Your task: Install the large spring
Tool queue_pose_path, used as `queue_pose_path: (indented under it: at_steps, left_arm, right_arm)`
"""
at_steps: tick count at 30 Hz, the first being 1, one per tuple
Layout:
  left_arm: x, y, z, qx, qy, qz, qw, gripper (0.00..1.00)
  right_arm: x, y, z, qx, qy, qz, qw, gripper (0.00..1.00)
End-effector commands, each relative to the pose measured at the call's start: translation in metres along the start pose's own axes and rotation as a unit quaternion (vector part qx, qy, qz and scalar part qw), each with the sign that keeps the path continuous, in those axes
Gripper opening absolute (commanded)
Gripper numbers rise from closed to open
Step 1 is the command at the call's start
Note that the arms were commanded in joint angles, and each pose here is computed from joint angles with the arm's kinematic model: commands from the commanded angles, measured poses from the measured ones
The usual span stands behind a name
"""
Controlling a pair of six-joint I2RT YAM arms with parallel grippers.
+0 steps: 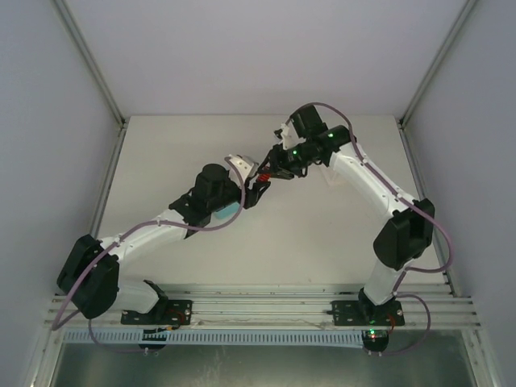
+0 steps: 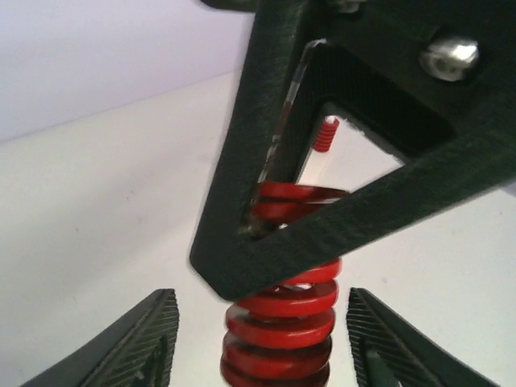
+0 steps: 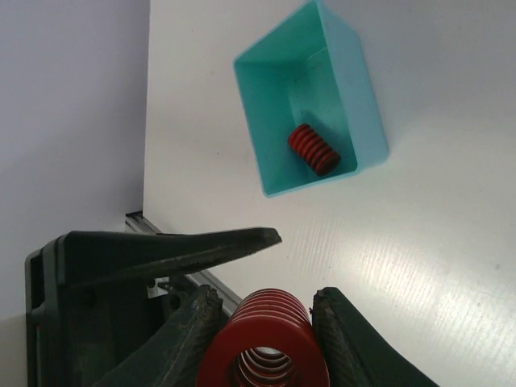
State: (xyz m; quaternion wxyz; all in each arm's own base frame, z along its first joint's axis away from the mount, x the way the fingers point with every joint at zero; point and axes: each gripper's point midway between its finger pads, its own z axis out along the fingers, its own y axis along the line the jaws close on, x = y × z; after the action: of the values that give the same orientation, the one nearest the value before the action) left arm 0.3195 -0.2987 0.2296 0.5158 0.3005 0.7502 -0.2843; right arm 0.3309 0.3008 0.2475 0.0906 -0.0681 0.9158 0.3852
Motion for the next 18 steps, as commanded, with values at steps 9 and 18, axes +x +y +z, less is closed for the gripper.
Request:
queue_pose_path:
  at_steps: [9,18]
  left_arm:
    - [-0.002,0.033,-0.014,-0.085,0.029,-0.076,0.993,0.99]
    - [0.001,0.044,-0.028,-0.112,0.04,-0.132,0.984,0.99]
  right_arm:
    - [-0.081,-0.069,-0.069,0.186,-0.247,-0.04,0.95,0.0]
    - [-0.141,-0.158,-0.1,0.352,-0.288,-0.04,0.89,0.0]
